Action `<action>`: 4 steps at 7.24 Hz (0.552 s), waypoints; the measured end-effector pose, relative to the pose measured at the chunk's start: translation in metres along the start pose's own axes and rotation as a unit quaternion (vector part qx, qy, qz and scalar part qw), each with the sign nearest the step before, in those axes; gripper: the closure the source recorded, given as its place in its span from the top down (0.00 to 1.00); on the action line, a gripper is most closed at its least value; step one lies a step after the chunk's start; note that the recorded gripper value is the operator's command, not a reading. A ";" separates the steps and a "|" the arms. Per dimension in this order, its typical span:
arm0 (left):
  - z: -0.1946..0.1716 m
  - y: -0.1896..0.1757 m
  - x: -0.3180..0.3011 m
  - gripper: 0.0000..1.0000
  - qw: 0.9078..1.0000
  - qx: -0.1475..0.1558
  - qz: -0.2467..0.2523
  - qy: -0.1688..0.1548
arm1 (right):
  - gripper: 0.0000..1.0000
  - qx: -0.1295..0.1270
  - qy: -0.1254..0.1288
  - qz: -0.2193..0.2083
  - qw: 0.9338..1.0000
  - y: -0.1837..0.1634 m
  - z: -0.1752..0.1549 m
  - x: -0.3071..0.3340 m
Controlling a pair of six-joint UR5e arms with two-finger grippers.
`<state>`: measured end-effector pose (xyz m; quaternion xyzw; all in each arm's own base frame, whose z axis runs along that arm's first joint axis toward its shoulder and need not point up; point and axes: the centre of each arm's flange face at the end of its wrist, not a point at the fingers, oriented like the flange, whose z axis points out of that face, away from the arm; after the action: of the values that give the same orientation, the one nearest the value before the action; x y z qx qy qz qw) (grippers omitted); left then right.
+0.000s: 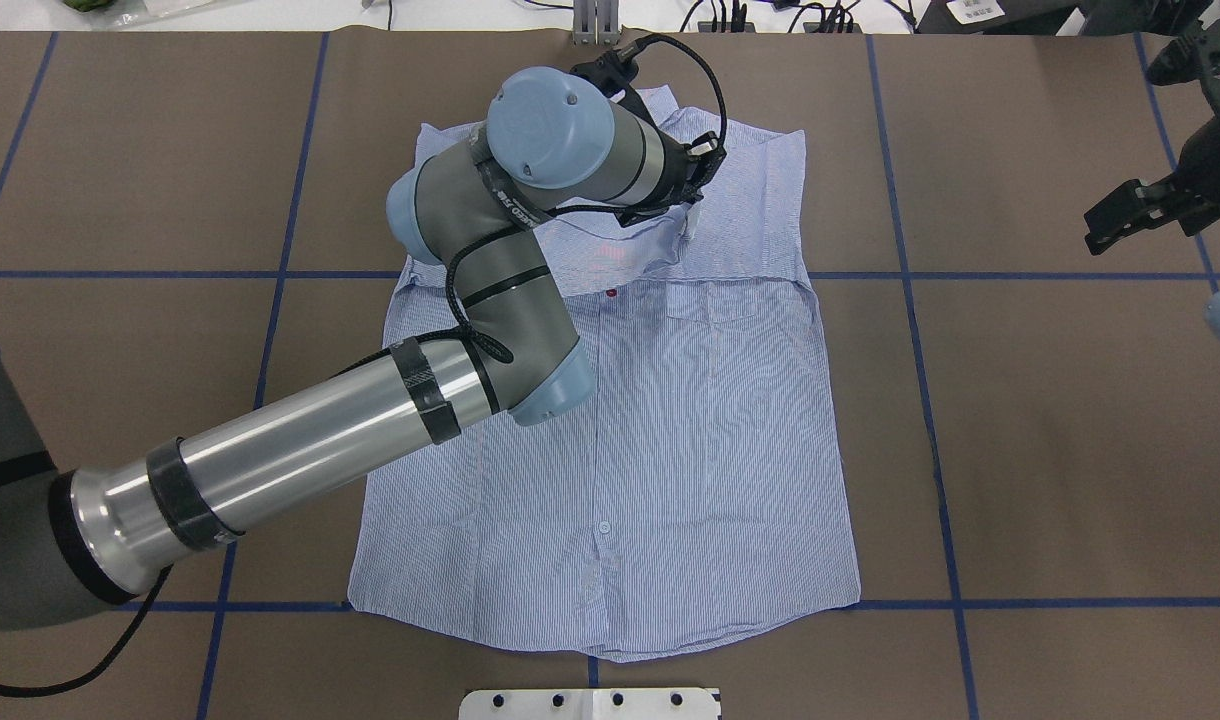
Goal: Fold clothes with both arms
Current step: 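Lay the sleeve down over the chest and open the left gripper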
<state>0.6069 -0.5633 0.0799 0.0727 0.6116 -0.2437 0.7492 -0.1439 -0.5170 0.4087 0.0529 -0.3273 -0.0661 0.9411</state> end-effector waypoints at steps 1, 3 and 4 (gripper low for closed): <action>0.006 0.014 0.003 1.00 1.000 0.000 0.009 0.009 | 1.00 -0.002 0.001 0.002 1.000 -0.001 0.002 0.001; -0.012 0.044 0.035 1.00 0.998 -0.007 0.036 0.055 | 1.00 -0.005 0.002 0.005 1.000 -0.001 0.005 0.003; -0.030 0.057 0.049 1.00 0.996 -0.012 0.044 0.081 | 1.00 -0.005 0.002 0.005 1.000 -0.002 0.006 0.003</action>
<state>0.6127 -0.5153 0.0151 0.1100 0.6692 -0.1963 0.7082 -0.1450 -0.5195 0.4148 0.0465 -0.3253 -0.0628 0.9424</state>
